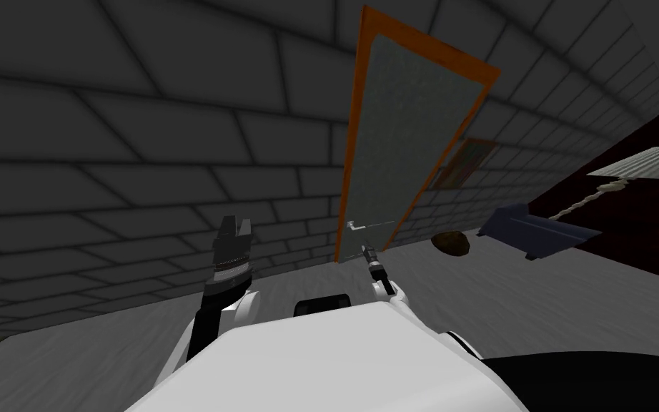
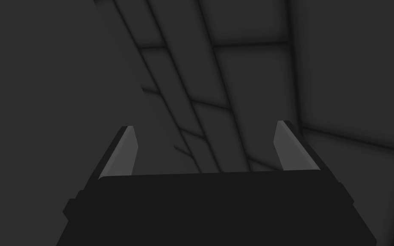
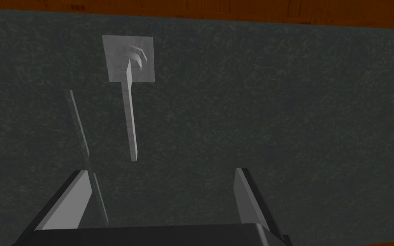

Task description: Pull the door open

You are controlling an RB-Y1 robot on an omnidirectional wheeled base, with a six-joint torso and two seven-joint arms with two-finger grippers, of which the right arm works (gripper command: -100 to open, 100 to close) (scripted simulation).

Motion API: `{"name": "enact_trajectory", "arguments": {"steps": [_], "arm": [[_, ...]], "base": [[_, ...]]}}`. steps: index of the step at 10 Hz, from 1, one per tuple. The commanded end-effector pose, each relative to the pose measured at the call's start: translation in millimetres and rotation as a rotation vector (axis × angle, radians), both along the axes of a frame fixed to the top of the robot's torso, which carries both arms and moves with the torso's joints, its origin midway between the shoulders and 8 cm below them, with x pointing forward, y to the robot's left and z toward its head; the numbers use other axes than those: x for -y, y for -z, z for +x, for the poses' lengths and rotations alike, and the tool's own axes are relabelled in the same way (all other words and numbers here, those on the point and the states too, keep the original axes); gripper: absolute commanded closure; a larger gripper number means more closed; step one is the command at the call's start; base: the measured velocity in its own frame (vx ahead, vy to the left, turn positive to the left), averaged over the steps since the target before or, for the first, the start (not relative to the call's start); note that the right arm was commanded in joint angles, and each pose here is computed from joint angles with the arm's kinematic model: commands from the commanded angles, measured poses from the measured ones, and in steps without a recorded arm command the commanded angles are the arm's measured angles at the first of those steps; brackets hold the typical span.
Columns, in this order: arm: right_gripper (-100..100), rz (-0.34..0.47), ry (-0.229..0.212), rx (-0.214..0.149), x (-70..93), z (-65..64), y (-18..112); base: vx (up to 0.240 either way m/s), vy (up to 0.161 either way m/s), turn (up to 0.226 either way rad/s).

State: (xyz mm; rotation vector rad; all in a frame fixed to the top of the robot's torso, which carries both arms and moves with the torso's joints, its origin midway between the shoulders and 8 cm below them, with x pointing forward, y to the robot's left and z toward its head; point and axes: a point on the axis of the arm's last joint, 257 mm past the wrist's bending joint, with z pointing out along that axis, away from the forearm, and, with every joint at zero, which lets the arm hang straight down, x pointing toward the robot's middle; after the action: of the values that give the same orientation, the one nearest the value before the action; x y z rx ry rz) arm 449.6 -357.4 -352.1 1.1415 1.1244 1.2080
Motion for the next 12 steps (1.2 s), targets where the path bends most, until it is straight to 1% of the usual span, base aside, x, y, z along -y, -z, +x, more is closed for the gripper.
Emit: {"name": "enact_trajectory", "arguments": {"steps": [1, 4, 7, 12], "arm": [[-100, 0.003, 0.003, -0.007, 1.3, -0.4, 4.3], [-100, 0.011, 0.015, -0.035, 12.5, -3.7, 16.9], [-100, 0.017, 0.026, -0.057, 22.2, -6.9, 26.5], [-100, 0.025, 0.043, -0.085, 35.2, -11.8, 37.7]], "base": [[0.020, -0.054, 0.061], [0.018, -0.059, 0.154], [0.016, -0.069, 0.162], [0.012, -0.045, 0.126]]}}
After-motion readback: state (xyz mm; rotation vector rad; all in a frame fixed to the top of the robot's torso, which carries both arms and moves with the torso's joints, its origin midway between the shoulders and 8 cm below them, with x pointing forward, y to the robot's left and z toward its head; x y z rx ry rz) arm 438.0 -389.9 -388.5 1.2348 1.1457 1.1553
